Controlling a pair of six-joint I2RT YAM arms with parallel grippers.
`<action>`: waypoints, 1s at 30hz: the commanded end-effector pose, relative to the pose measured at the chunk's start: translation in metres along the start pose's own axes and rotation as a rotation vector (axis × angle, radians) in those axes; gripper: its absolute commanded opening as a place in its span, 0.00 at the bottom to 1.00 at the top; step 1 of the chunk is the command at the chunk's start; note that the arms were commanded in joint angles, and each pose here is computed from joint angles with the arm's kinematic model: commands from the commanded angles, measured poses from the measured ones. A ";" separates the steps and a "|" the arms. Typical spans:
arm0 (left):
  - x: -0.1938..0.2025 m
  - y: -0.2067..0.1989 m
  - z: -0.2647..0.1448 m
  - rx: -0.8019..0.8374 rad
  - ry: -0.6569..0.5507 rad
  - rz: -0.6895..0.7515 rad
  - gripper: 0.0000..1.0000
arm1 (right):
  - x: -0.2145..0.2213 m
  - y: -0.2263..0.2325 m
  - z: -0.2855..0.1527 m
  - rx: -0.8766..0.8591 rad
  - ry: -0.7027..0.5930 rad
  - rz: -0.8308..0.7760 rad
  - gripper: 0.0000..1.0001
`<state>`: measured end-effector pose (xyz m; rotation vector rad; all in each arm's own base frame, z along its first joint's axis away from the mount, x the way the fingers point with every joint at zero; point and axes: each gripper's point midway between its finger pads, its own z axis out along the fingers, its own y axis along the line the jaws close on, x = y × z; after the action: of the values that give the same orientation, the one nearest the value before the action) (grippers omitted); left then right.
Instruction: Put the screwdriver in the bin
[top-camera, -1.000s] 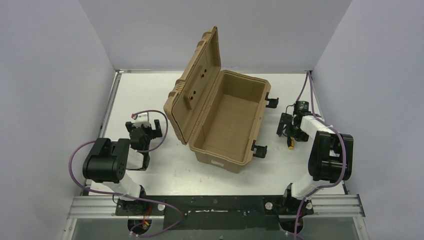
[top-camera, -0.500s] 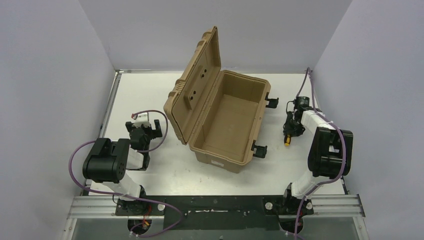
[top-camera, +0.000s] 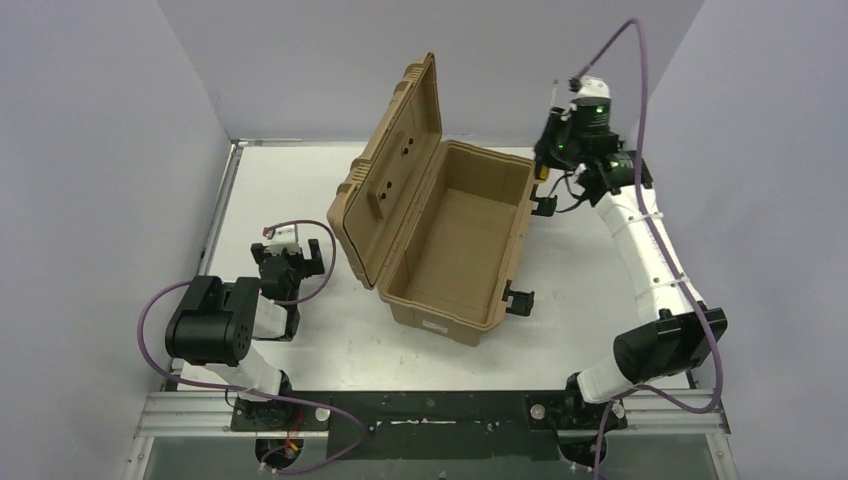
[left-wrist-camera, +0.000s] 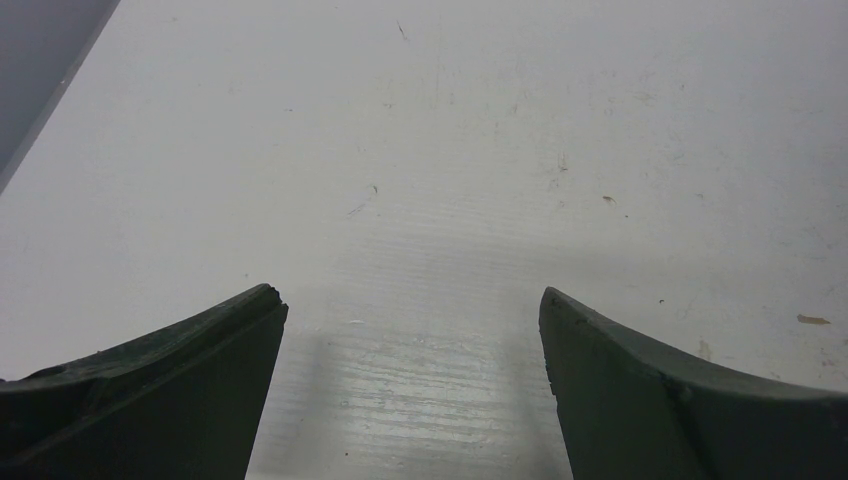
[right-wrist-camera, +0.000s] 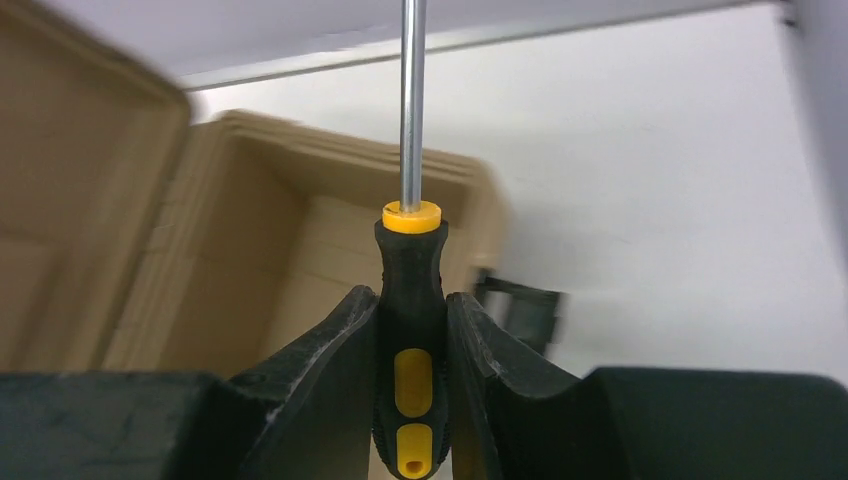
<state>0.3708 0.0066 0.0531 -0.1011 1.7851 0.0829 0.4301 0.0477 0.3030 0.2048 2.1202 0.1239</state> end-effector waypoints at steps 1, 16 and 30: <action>-0.022 -0.003 0.006 0.011 -0.075 -0.003 0.97 | 0.013 0.085 -0.015 -0.121 0.009 0.020 0.00; -0.021 -0.003 0.005 0.011 -0.074 -0.004 0.97 | 0.221 0.163 0.040 -0.207 0.398 -0.059 0.00; -0.021 -0.003 0.005 0.011 -0.073 -0.004 0.97 | 0.297 0.140 0.075 -0.112 0.526 -0.127 0.07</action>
<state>0.3708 0.0066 0.0531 -0.1011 1.7851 0.0829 0.3336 0.2366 0.0332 -0.0652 2.7112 0.2262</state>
